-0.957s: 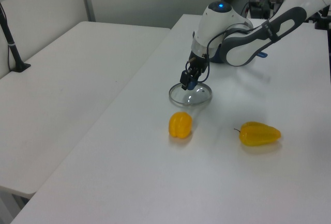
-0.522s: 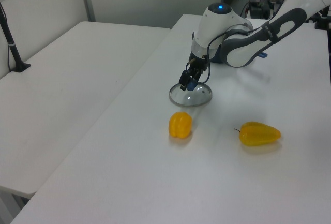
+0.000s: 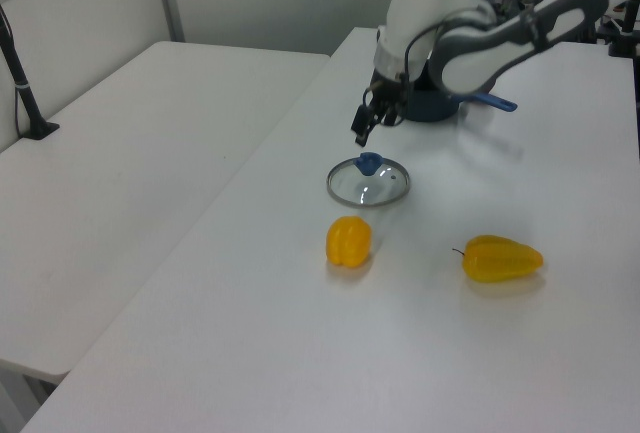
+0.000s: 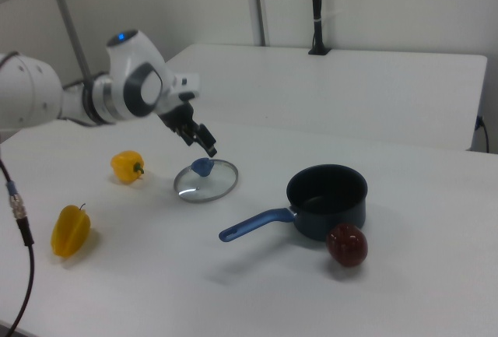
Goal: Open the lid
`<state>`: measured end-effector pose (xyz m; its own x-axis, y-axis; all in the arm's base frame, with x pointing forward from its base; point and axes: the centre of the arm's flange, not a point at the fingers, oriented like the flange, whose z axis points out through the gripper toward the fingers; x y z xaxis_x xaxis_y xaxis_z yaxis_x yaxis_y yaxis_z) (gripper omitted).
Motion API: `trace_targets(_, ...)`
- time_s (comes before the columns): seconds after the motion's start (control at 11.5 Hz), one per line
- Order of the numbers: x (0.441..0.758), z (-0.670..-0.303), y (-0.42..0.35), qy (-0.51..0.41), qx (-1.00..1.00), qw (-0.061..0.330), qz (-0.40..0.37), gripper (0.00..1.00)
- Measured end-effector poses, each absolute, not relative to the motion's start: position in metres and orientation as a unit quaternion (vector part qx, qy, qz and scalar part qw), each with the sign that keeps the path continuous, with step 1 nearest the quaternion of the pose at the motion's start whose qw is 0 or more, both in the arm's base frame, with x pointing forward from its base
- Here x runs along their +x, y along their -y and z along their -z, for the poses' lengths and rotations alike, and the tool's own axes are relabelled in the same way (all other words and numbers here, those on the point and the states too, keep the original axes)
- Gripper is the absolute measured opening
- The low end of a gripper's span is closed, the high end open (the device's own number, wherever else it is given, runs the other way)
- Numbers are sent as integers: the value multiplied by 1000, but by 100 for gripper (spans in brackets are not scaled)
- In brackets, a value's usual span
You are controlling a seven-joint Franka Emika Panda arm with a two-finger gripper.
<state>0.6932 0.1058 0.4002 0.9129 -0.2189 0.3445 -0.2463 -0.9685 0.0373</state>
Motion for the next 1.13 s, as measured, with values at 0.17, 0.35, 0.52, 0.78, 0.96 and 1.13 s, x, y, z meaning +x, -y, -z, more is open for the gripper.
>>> trace_targets(0.17, 676, -450, -89, 112, 981, 60, -147, 100)
trace_targets(0.35, 654, -490, -71, 94, 986, 70, -116, 100)
trace_targets(0.52, 631, -523, -54, 62, 993, 60, -76, 100)
trace_targets(0.78, 585, -577, -11, 0, 999, 35, -21, 100)
trace_targets(0.96, 560, -602, 14, -6, 999, 31, -4, 100)
trace_targets(1.13, 551, -606, 20, -2, 999, 30, 10, 100)
